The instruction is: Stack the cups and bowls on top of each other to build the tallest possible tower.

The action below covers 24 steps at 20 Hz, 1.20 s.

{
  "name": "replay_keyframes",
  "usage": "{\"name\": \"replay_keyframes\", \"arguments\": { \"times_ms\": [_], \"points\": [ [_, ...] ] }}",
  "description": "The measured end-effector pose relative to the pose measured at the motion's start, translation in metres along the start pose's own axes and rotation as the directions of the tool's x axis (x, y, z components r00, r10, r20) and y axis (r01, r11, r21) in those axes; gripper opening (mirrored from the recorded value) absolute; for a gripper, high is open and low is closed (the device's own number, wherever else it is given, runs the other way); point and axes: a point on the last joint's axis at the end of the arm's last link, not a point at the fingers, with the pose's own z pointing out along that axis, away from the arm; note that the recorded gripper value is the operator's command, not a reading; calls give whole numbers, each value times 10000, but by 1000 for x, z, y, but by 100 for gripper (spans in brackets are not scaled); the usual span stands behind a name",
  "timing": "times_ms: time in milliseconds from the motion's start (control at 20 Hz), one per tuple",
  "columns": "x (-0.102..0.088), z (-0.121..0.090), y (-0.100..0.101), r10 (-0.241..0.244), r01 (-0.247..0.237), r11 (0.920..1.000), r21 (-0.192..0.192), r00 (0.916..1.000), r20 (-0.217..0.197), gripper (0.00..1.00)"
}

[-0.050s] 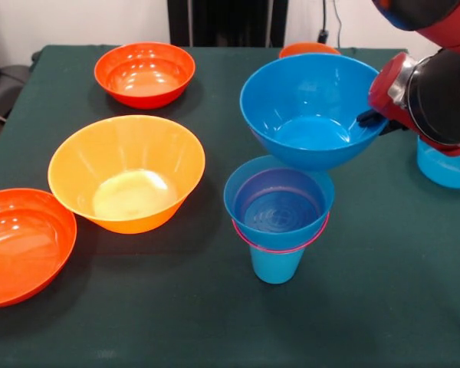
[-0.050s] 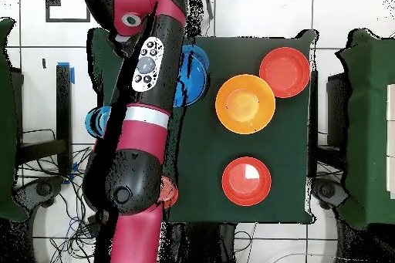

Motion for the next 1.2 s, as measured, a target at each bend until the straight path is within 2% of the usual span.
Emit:
{"name": "replay_keyframes", "arguments": {
  "times_ms": [450,800,1200],
  "points": [
    [-6,3,-3,61,-62,10000,-24,10000,-67,0],
    [-16,3,-5,107,-101,9998,-147,9993,368,0],
    [-24,0,-8,212,-193,9991,-369,9984,518,0]
  ]
}}
